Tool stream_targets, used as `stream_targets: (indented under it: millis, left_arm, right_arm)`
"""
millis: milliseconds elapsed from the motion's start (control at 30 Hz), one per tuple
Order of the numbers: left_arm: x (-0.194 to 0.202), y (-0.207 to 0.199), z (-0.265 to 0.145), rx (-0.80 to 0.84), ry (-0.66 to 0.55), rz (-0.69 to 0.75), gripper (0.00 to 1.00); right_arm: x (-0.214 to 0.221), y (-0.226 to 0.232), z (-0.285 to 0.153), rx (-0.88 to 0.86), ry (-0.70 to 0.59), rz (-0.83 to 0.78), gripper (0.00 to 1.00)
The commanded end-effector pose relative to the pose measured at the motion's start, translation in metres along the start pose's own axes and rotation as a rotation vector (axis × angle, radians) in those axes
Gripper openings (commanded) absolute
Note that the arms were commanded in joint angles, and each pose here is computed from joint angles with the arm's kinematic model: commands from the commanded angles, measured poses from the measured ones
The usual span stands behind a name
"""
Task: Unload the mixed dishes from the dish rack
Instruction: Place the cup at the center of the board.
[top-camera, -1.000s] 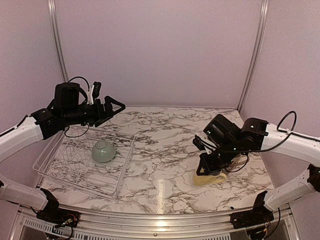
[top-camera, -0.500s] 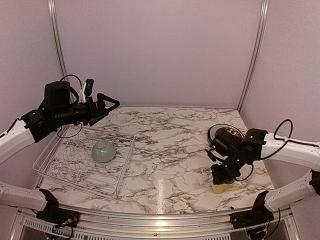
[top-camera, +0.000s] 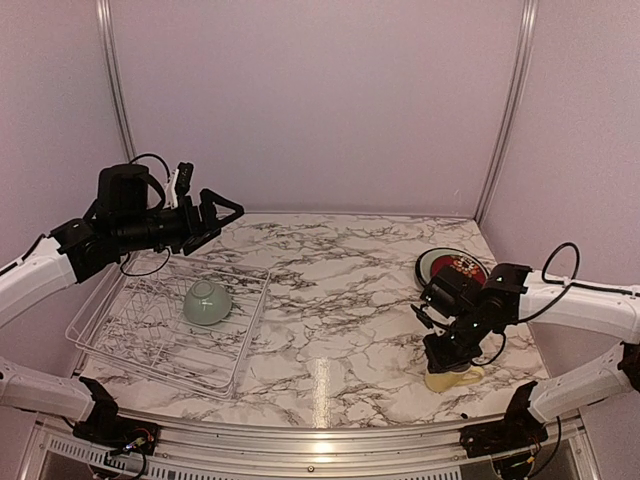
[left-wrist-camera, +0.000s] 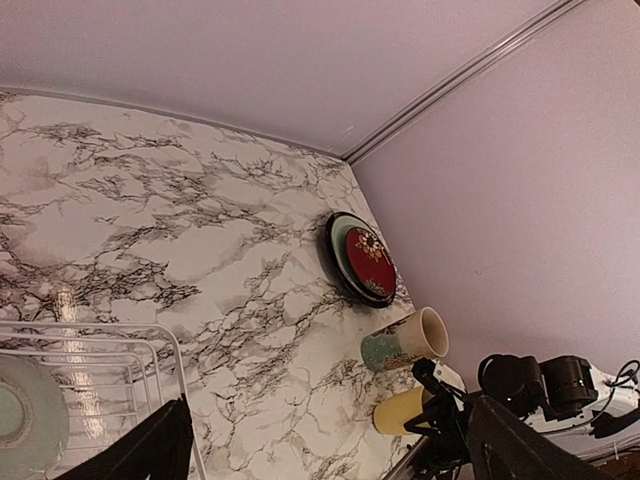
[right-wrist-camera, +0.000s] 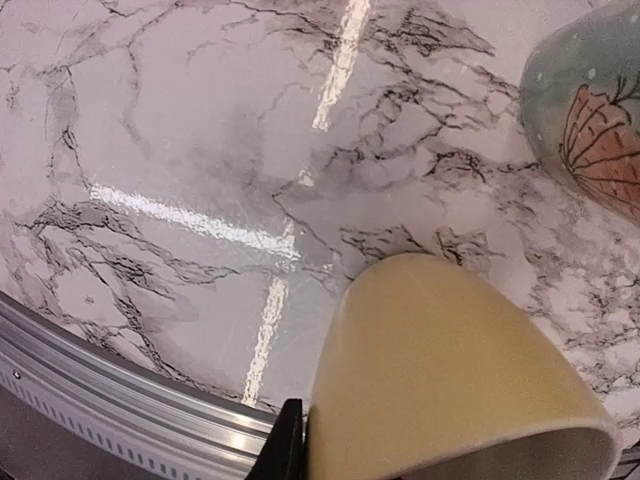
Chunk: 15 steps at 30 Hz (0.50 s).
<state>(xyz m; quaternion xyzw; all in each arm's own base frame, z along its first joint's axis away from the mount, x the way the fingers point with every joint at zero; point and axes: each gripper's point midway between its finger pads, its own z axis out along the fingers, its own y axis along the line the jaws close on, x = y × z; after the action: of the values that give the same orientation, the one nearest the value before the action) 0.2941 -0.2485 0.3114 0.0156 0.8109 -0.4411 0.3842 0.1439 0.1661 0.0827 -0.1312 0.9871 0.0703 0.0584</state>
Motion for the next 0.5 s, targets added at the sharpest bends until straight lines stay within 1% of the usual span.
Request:
stream_targets:
  millis: [0,100,200,267,367,467]
  left_arm:
    - [0.000,-0.002,0.001,0.006,0.000,0.004,0.99]
    - [0.001,0.000,0.000,-0.007,0.002,0.013,0.99]
    - [0.003,0.008,-0.003,-0.054,0.006,0.030,0.99]
    - [0.004,0.018,-0.007,-0.108,0.001,0.044,0.99]
    - [0.007,0.031,-0.016,-0.183,0.002,0.067,0.99]
    - [0.012,0.048,-0.025,-0.270,0.012,0.083,0.99]
  right_arm:
    - [-0.008,-0.003,-0.002,0.014,-0.031,0.002,0.19]
    - [-0.013,-0.006,-0.006,0.042,-0.059,0.000,0.32]
    - [-0.016,-0.010,-0.014,0.065,-0.070,-0.003,0.43]
    - [-0.020,-0.009,-0.025,0.070,-0.091,-0.004,0.51]
    - [-0.030,-0.006,-0.047,0.054,-0.146,-0.006,0.66]
    - [-0.040,0.002,-0.067,0.015,-0.206,-0.017,0.77]
